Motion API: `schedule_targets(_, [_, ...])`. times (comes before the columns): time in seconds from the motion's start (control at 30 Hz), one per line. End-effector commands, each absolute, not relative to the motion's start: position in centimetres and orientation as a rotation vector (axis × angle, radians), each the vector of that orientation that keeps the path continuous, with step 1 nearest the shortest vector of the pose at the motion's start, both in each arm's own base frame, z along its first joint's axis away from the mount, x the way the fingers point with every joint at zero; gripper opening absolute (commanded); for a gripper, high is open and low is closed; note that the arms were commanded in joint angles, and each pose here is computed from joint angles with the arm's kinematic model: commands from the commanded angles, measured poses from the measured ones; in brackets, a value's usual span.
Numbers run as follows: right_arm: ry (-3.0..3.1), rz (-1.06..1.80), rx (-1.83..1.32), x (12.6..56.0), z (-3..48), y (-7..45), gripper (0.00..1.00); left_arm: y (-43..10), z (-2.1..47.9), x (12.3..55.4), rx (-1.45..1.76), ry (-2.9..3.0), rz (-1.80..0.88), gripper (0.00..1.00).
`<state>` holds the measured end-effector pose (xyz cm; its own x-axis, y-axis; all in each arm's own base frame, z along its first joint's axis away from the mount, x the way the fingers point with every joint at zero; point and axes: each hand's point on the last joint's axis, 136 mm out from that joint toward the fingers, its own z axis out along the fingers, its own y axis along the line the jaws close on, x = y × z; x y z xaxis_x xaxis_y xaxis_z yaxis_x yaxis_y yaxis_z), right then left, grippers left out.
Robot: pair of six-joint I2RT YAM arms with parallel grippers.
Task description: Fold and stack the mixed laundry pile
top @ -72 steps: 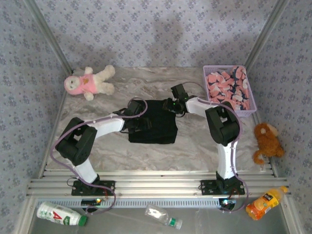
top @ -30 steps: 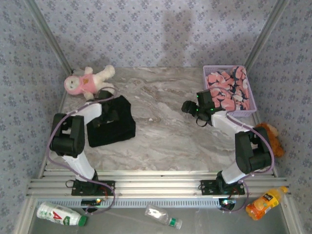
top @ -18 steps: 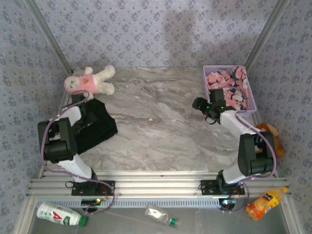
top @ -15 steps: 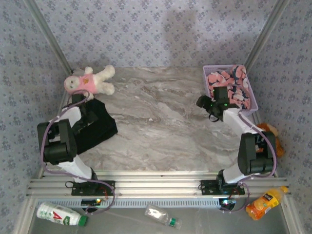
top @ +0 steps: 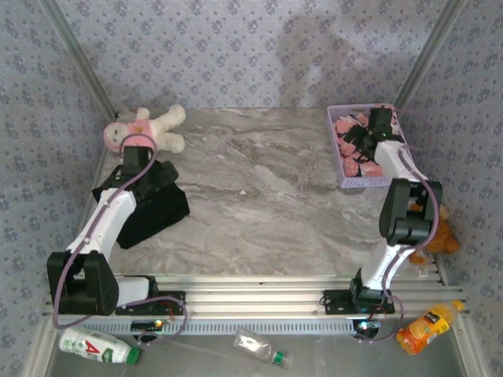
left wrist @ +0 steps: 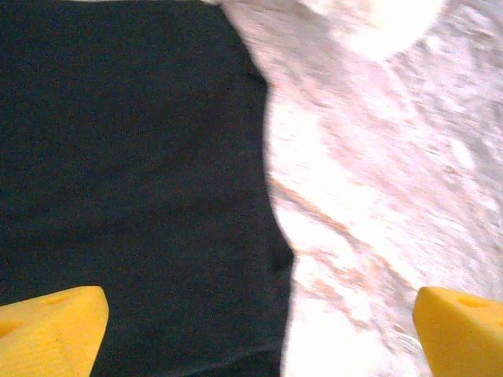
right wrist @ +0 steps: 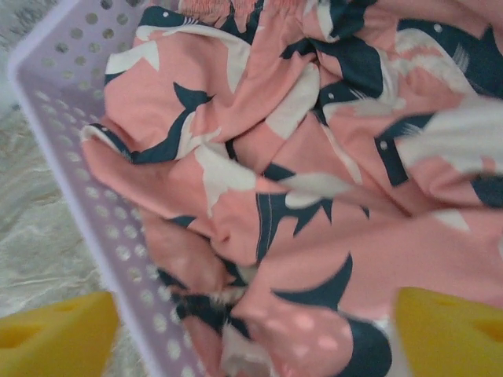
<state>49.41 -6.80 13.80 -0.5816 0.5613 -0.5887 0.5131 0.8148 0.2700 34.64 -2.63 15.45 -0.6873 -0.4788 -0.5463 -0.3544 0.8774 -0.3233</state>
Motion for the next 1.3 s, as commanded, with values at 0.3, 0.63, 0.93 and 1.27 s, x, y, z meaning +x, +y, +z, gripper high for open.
schedule_targets(0.3, [2.616,0.061,0.883,50.0,4.4,-7.1,0.84,-11.3,15.8,35.7,-0.358,2.345,-0.348,1.00])
schedule_targets(0.63, [2.422,0.198,0.806,51.9,13.8,-7.9,0.00,-14.9,12.7,35.7,-0.342,2.433,-0.436,1.00])
schedule_targets(0.93, [1.943,0.445,0.520,50.4,32.1,-4.8,0.00,-16.1,12.2,36.2,-0.301,2.443,-0.496,1.00])
schedule_targets(1.27, [1.593,0.800,0.088,42.5,48.3,5.7,0.00,-16.6,12.4,36.8,-0.324,2.433,-0.532,1.00])
